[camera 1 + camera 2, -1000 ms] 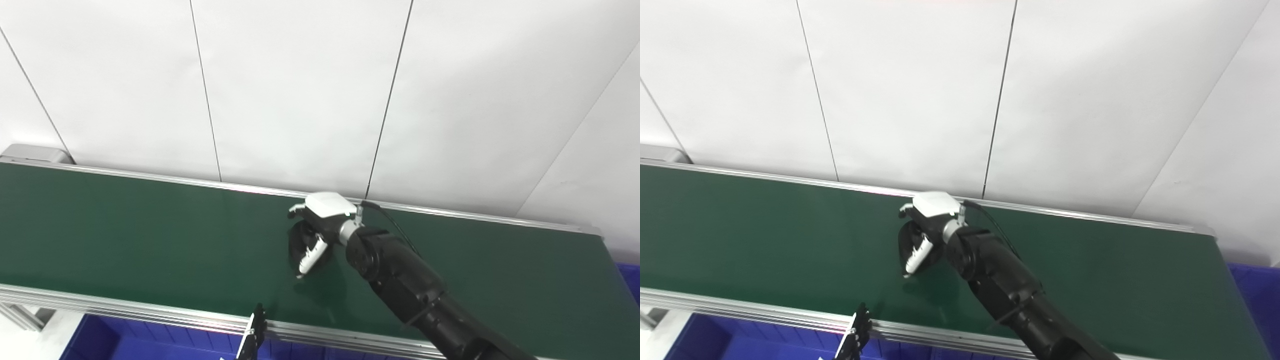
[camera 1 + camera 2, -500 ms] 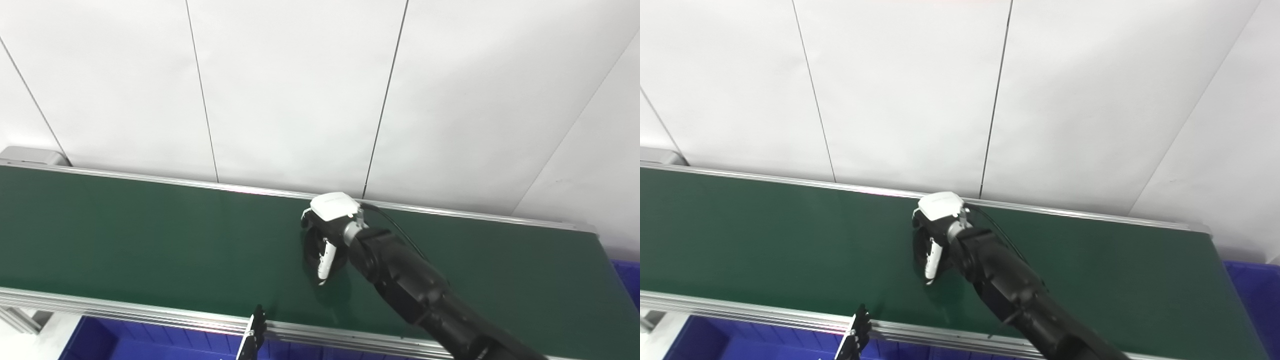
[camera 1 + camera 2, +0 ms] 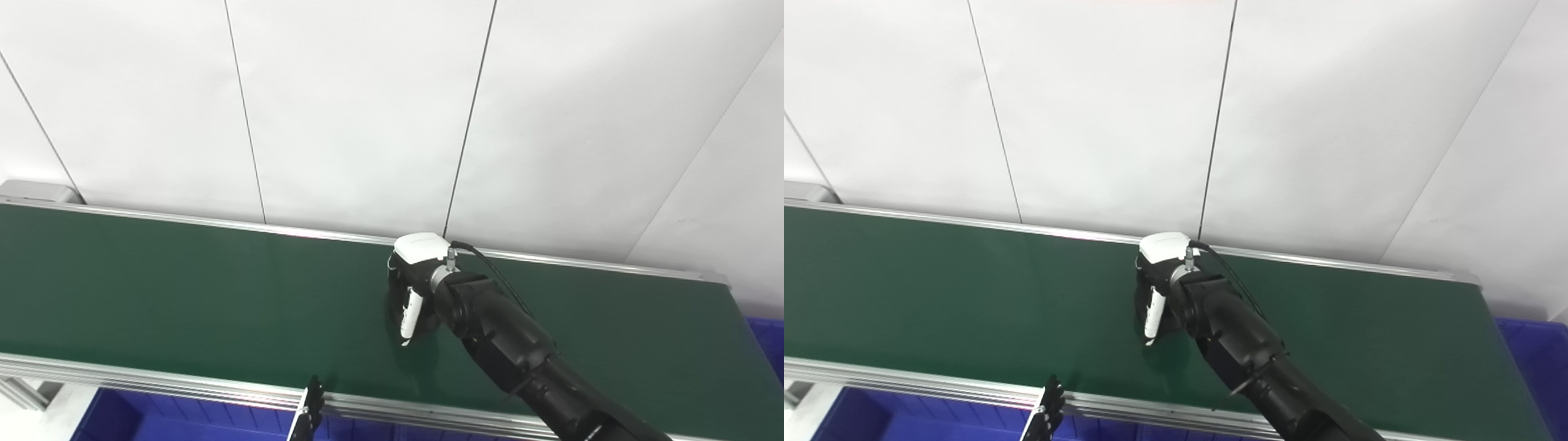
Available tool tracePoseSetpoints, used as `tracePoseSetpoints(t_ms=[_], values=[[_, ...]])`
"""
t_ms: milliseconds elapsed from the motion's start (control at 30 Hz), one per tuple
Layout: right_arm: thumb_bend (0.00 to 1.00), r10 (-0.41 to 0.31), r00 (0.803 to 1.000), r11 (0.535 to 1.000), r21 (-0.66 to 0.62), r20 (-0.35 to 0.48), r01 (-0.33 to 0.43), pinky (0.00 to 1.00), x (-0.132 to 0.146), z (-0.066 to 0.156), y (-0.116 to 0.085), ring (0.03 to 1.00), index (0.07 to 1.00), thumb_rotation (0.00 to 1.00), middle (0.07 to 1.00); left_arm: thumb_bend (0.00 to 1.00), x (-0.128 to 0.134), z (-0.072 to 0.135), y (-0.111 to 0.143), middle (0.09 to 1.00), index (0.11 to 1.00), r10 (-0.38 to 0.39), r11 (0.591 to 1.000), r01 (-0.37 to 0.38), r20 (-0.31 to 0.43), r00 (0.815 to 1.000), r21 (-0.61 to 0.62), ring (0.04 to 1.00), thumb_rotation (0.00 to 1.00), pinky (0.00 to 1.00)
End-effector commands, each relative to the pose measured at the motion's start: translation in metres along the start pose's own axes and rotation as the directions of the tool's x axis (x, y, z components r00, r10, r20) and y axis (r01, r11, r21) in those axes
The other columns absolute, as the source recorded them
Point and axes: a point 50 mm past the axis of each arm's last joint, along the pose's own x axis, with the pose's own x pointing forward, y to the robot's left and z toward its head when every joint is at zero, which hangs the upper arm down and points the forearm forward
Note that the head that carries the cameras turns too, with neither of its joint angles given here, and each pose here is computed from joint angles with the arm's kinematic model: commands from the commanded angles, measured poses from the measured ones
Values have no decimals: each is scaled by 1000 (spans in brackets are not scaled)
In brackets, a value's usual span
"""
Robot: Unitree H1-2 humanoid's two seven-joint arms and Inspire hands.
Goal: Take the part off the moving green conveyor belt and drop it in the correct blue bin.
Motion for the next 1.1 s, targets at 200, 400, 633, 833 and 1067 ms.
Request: tracePoseSetpoints(t_ms=[200,400,633,833,1067], values=[[518,-58,993,996,67,100,51,344,-9,17,-21,444,484,0,515,692,1,11,-9,1000,1000,-2,999,4,45,999,-33,1000,885,1000],[518,-113,975,994,13,192,112,306,-37,31,-48,430,486,0,508,705,1,13,-5,1000,1000,-3,999,5,43,999,-33,1000,892,1000],[510,-78,944,970,-192,322,145,362,-88,41,-62,406,555,0,500,680,4,19,4,1000,1000,-3,1000,4,44,999,-27,1000,901,1000],[514,-17,931,943,-304,365,136,339,-129,39,-47,416,501,0,535,687,7,22,13,1000,1000,-6,999,7,39,999,-41,1000,909,1000],[515,56,927,944,-322,372,72,307,-169,17,-6,413,494,0,535,719,4,29,23,1000,1000,8,1000,-8,37,999,0,1000,953,1000]])
